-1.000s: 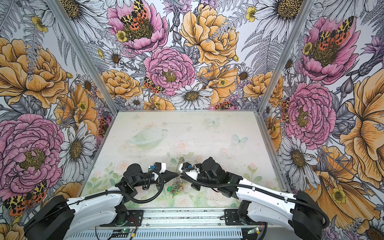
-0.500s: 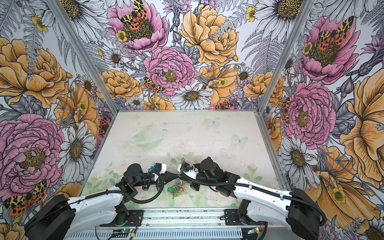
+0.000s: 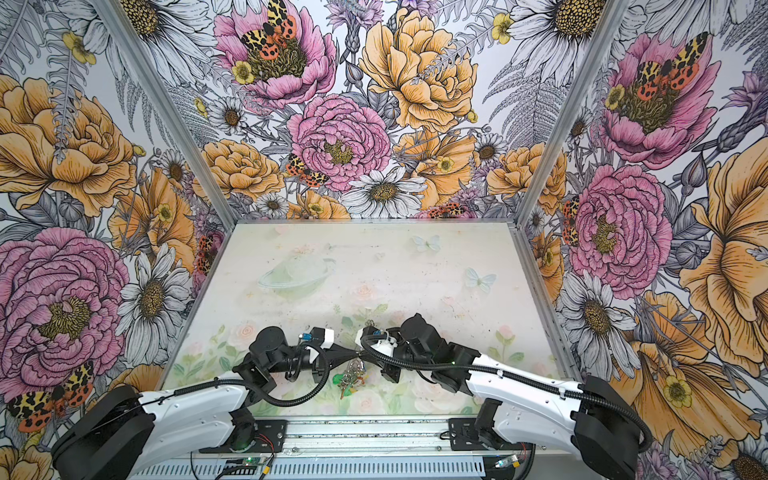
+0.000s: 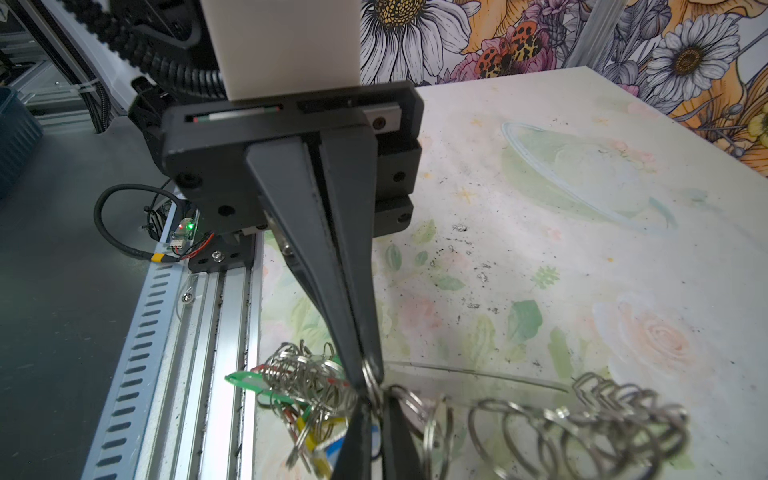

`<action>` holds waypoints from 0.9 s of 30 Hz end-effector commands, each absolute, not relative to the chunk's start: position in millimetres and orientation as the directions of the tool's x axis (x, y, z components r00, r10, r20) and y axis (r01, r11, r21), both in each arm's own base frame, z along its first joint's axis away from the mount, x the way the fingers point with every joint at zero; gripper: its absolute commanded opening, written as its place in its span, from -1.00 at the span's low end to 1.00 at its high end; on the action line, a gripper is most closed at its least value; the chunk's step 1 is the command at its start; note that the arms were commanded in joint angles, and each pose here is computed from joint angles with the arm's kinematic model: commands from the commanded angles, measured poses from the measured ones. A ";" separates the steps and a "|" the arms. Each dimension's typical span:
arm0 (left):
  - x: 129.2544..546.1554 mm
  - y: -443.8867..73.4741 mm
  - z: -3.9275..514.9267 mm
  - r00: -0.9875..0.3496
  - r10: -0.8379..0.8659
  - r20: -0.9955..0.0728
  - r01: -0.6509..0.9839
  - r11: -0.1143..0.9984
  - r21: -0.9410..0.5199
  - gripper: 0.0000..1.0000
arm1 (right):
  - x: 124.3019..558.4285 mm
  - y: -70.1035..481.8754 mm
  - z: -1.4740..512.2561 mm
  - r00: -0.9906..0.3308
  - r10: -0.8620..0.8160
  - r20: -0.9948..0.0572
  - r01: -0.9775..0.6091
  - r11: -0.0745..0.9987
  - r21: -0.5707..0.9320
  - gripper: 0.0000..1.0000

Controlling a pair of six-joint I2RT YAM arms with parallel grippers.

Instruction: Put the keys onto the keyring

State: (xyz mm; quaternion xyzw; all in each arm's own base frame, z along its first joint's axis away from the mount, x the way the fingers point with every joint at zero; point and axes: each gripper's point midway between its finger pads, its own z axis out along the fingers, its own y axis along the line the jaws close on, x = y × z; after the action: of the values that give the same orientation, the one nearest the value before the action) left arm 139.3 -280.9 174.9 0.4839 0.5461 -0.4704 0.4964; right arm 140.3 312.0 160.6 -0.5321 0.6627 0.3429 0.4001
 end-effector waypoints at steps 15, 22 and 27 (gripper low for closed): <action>154.2 -278.1 177.1 0.049 0.137 -0.989 0.979 0.190 0.075 -0.42 | 150.5 300.3 171.2 -0.124 -0.553 -0.824 -0.969 0.247 -0.020 -1.00; 156.5 -283.0 170.0 0.034 0.162 -0.986 0.982 0.177 0.062 -0.36 | 151.1 299.2 180.7 -0.144 -0.619 -0.772 -0.970 0.241 -0.013 -1.00; 154.3 -284.8 172.3 0.039 0.155 -0.987 0.984 0.164 0.064 -0.36 | 151.8 300.7 173.0 -0.158 -0.667 -0.728 -0.972 0.235 -0.005 -1.00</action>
State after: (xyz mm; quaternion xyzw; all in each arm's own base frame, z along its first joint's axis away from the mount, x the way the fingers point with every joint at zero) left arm 152.3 -280.8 161.8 0.5003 0.5764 -0.4072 0.5017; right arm 151.1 297.5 163.6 -0.5588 0.7276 0.2504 0.3093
